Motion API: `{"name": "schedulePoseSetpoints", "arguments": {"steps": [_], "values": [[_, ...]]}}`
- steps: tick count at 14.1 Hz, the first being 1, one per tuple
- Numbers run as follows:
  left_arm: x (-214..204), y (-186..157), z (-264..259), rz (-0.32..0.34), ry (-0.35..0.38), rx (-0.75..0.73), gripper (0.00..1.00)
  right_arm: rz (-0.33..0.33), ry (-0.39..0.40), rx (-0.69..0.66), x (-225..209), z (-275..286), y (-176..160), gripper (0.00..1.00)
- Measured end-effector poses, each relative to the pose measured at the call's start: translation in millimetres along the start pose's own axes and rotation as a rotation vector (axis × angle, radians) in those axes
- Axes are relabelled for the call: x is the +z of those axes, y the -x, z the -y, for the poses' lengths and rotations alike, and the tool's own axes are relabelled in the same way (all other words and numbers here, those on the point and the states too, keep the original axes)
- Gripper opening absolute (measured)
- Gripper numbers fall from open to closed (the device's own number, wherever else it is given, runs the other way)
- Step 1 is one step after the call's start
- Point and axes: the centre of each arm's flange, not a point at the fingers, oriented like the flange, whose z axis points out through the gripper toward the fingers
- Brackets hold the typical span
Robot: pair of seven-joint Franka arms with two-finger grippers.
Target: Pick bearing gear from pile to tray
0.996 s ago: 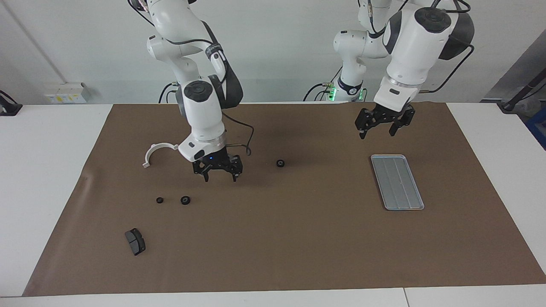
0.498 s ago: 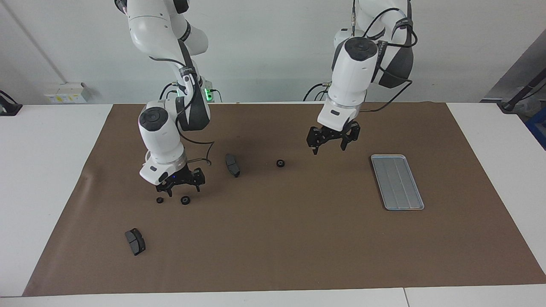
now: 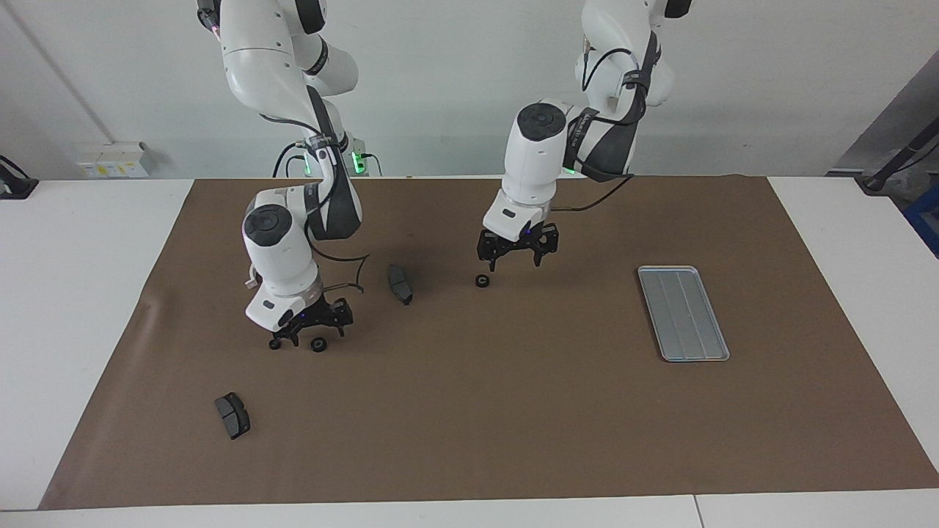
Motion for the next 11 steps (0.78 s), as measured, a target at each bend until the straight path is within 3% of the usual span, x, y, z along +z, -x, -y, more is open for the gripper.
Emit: {"name": "schedulePoseSetpoints", "arguments": {"steps": [1, 2, 11], "values": [[18, 5, -10, 0.004, -0.002, -0.004, 1.00, 0.003, 0.000, 0.003, 2, -3, 2, 0.71], [32, 9, -17, 0.002, 0.003, -0.013, 1.00, 0.002, 0.000, 0.004, 4, -4, 3, 0.63], [97, 32, -17, 0.003, 0.005, -0.018, 1.00, 0.012, -0.002, 0.004, 16, -3, 11, 0.56]]}}
